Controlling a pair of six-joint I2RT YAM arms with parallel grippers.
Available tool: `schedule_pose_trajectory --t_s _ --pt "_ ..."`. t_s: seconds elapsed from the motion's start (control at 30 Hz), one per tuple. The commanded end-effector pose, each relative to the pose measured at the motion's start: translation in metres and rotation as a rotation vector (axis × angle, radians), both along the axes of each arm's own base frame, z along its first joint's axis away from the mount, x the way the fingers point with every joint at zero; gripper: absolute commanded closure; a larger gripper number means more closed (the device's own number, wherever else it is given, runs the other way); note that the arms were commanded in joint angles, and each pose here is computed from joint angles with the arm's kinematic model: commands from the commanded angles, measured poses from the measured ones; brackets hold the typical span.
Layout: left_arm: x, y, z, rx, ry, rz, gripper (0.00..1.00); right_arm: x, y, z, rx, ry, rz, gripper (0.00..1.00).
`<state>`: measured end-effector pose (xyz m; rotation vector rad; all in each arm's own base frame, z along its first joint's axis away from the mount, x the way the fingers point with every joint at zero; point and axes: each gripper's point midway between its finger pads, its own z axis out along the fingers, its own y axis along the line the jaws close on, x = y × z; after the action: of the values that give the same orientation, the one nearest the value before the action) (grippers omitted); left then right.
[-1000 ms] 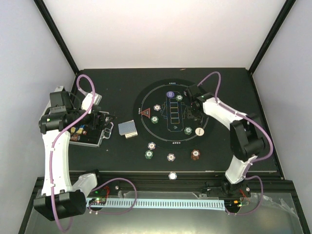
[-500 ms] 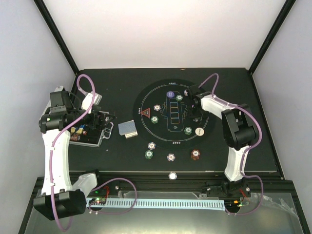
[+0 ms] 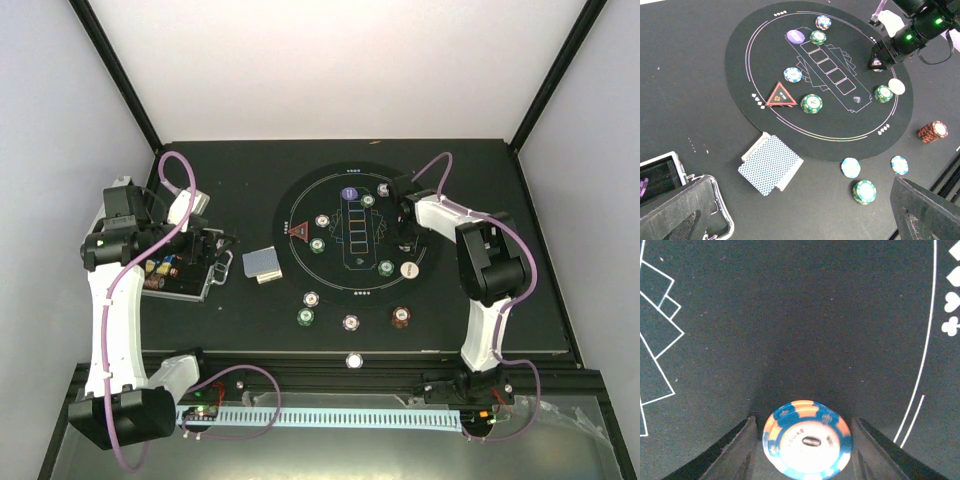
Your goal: Distribute texas hold em gaming equipment
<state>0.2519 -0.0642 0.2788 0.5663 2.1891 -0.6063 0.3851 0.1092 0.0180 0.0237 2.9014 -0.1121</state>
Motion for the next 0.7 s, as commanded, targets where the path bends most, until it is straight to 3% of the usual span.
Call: schedule_pose_trajectory --t_s 0.0,0.1,0.3,0.67 --pt "0.000 -0.001 0.011 0.000 -0.034 -0.016 0.01 0.001 0.001 0.005 0.021 -0.004 -0.014 0.43" --pt "0.000 -0.001 0.009 -0.001 -0.029 -0.015 0.01 0.003 0.000 0.026 0.024 -0.043 -0.021 0.34" --pt "0.000 0.000 0.011 0.001 -0.031 -0.012 0.01 -0.014 0.007 0.080 0.028 -0.150 -0.006 0.31" --pt "-0.004 -0.003 0.018 -0.014 -0.045 -0.014 0.01 -0.147 0.042 0.084 0.070 -0.136 0.082 0.22"
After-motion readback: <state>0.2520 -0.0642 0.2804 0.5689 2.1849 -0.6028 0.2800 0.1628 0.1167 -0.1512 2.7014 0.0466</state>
